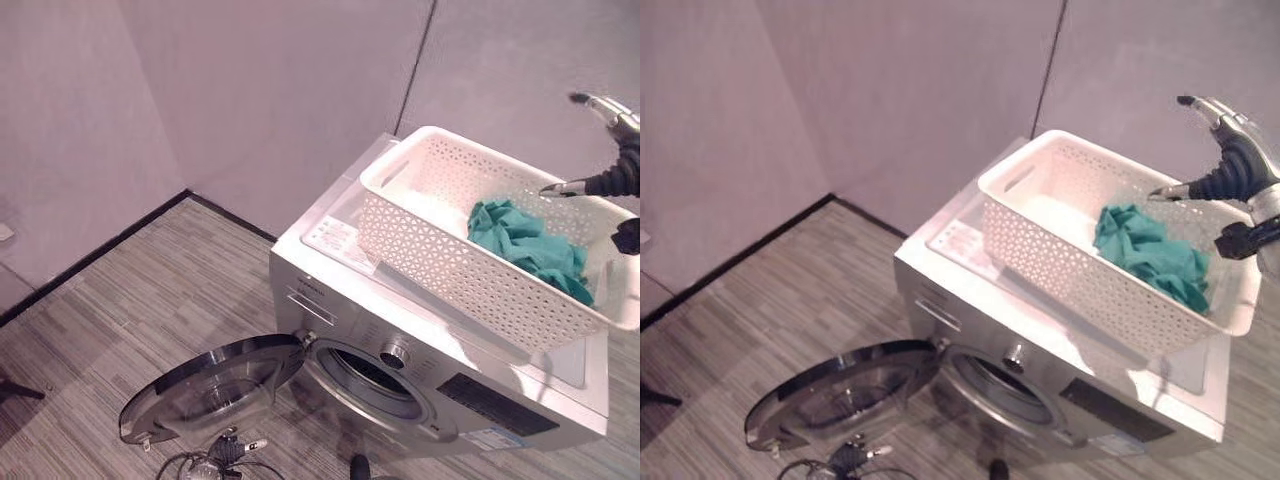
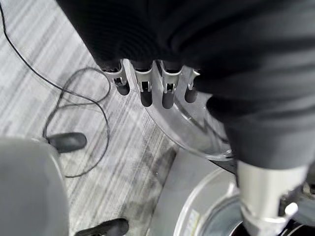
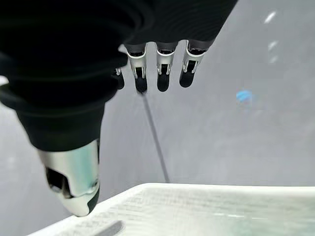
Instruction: Grab the laundry basket,head to the washer,open it,put in the laundry and shut it.
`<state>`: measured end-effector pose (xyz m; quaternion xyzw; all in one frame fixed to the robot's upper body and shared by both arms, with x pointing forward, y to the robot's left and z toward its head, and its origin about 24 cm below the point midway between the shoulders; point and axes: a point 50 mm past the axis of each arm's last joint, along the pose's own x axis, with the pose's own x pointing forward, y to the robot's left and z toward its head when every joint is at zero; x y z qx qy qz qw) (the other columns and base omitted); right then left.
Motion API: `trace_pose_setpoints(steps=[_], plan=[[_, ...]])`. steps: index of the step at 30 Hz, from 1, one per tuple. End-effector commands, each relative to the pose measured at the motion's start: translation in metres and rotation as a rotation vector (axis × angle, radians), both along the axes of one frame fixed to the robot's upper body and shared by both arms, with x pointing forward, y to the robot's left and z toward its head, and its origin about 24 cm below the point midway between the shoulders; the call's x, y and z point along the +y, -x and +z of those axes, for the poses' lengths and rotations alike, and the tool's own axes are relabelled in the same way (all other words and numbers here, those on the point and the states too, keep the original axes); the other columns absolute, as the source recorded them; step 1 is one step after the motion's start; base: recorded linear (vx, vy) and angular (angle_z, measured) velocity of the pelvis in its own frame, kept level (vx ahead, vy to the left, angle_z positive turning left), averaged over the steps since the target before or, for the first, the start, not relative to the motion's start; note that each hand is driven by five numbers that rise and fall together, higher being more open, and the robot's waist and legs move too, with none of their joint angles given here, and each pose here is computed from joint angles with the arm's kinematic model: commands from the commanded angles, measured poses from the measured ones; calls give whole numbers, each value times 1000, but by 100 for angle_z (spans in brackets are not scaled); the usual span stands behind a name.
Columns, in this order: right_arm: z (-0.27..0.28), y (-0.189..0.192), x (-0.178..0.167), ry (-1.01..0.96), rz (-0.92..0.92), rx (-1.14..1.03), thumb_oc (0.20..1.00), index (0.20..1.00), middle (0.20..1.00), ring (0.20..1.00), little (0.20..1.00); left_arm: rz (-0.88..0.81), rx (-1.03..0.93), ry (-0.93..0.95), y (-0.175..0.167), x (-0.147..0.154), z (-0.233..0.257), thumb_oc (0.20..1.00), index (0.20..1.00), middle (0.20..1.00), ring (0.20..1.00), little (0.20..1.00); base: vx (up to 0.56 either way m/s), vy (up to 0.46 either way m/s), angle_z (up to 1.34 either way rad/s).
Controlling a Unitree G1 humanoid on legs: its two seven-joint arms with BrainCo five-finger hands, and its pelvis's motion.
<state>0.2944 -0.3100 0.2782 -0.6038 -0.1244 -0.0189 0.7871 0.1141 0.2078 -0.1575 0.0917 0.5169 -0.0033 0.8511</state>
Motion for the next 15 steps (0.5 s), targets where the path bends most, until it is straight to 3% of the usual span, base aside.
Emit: trace_pose_setpoints(steps=[1, 8, 15], plan=[[29, -10, -14, -7, -61, 61, 1000, 1000, 1000, 1000, 1000, -30, 47, -31, 6, 26, 2, 1000, 1000, 1000, 1000, 1000, 19, -43, 14], [32, -27, -26, 165, -182, 275, 1000, 1000, 1000, 1000, 1000, -30, 48, -10, 11, 32, 3, 1000, 1000, 1000, 1000, 1000, 13, -42, 15], [31, -27, -44, 199, -275, 336, 1000, 1000, 1000, 1000, 1000, -18, 16, -32, 4, 42, 8, 1000, 1000, 1000, 1000, 1000, -31, -56, 28]])
